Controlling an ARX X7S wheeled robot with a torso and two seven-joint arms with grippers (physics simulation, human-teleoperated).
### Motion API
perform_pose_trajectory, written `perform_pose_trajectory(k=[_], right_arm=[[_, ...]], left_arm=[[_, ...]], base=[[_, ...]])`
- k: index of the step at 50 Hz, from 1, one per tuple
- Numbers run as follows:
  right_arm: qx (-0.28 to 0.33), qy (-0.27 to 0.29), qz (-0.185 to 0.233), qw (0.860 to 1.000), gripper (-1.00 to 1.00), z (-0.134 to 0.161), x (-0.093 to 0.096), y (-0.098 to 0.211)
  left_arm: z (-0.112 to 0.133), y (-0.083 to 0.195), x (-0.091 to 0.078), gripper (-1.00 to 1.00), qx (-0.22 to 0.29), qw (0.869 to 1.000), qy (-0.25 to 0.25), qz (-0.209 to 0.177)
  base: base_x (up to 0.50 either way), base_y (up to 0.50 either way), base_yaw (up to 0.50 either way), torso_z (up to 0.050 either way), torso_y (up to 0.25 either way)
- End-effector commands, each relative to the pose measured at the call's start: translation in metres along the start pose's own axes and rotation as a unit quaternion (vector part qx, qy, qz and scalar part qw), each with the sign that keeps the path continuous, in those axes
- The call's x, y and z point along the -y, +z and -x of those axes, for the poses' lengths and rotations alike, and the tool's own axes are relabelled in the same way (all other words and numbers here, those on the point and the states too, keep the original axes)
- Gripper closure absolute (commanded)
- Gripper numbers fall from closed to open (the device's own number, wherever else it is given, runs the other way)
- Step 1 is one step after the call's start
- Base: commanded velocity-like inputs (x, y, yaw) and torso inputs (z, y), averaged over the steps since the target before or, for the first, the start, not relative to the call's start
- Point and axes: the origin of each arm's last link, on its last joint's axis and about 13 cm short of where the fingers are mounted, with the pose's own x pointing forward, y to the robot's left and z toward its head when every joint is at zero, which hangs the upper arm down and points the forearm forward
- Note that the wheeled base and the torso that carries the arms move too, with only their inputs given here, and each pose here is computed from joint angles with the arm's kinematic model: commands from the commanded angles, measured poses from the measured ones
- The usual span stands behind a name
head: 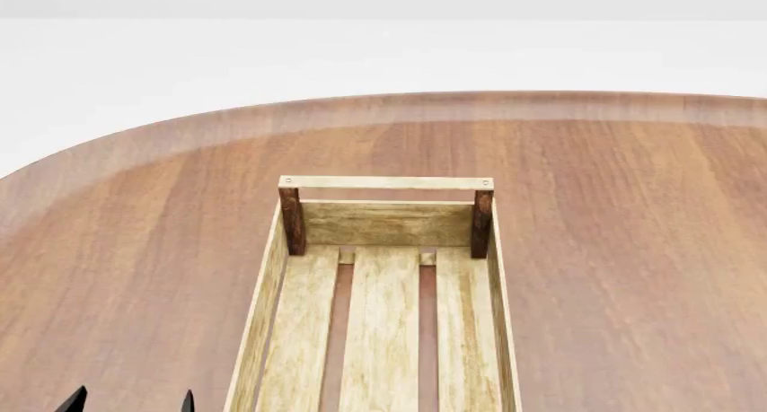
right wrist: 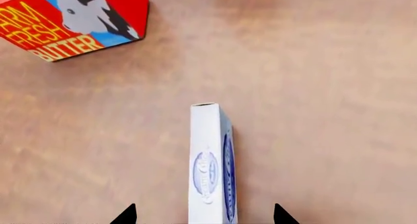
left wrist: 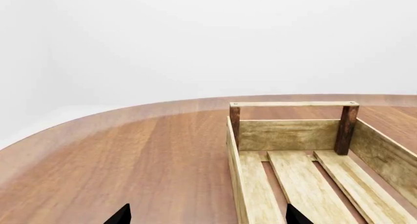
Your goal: Pick up the cream cheese and put it in the tray.
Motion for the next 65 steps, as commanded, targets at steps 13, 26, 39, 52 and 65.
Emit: perform_pose_trajectory(k=[13, 26, 39, 52, 65], right_arm=[[-0.011, -0.009, 0.009, 1.000, -1.00, -0.0083, 0.0014, -0.0086], [-0.013, -0.007, 0.019, 1.000, -1.00, -0.0088, -0.0011, -0.0112], [-0.013, -0.005, 0.027, 1.000, -1.00, -0.0087, -0.0035, -0.0124], [-0.008, -0.005, 0.032, 0.999, 1.00, -0.0089, -0.0041, -0.0122], [0.000, -0.004, 0.037, 0.999, 1.00, -0.0070, -0.0040, -0.0105]], left_arm=[[0.0007, 0.0003, 0.0000, -1.00, 0.000, 1.000, 0.000, -0.001], [0.0004, 0.0001, 0.0000, -1.00, 0.000, 1.000, 0.000, -0.001], [0.0005, 0.0002, 0.0001, -1.00, 0.000, 1.000, 0.000, 0.000], [0.0003, 0.0003, 0.0001, -1.00, 0.000, 1.000, -0.001, 0.000], [0.0002, 0.0001, 0.0002, -1.00, 0.000, 1.000, -0.001, 0.000]], base=[[0.00, 0.00, 0.00, 0.000, 0.000], [0.00, 0.00, 0.00, 0.000, 0.000], [0.00, 0.00, 0.00, 0.000, 0.000], [0.00, 0.00, 0.00, 0.000, 0.000], [0.00, 0.00, 0.00, 0.000, 0.000]])
